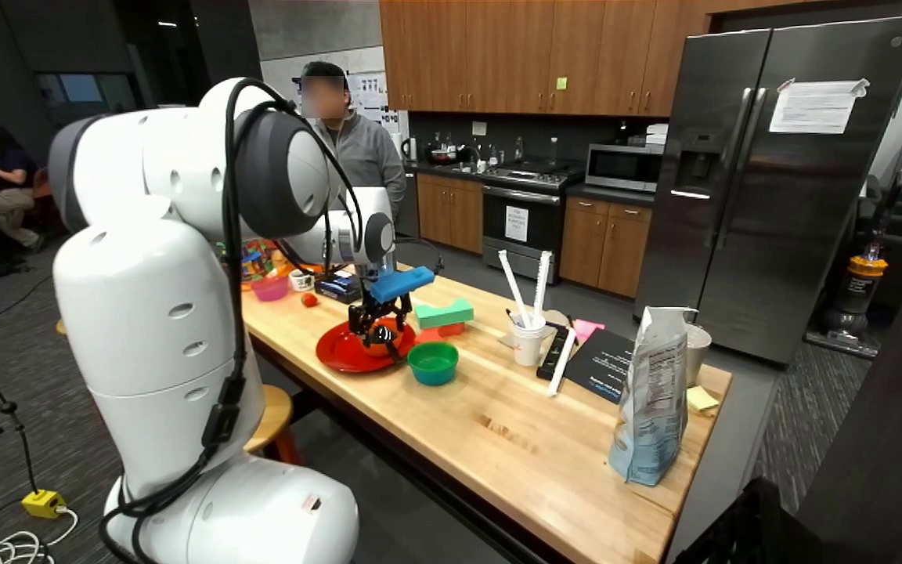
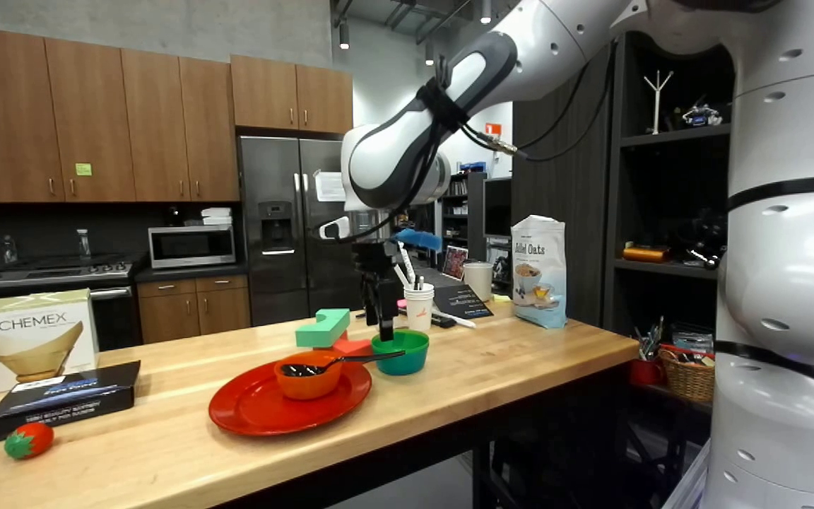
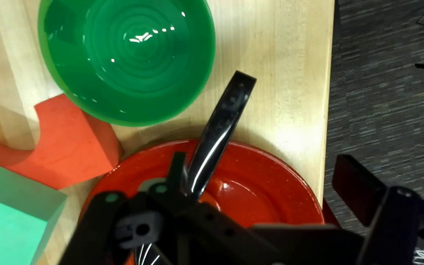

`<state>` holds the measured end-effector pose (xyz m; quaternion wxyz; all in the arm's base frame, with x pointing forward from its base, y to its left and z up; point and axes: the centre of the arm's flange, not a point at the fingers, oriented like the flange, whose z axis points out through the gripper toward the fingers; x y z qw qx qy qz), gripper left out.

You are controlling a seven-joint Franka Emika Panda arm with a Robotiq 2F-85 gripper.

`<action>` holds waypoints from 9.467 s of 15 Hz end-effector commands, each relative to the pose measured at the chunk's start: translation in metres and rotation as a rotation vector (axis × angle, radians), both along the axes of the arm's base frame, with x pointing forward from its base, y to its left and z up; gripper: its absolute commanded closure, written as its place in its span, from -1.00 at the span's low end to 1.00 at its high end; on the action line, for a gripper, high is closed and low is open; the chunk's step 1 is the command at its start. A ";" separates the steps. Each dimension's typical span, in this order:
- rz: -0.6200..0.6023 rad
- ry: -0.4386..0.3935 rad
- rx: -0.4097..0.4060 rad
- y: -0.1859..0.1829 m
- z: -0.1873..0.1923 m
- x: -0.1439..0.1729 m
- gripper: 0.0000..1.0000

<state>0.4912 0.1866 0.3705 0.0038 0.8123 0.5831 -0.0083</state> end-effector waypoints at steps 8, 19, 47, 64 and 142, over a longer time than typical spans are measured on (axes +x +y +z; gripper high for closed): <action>-0.154 -0.014 0.118 -0.010 -0.021 0.023 -1.00; -0.174 0.053 0.118 -0.019 -0.045 0.027 -1.00; -0.167 0.148 0.167 -0.023 -0.057 0.034 0.61; -0.021 0.050 0.012 -0.013 -0.018 0.031 0.88; 0.235 -0.340 -0.510 0.054 -0.014 0.049 0.88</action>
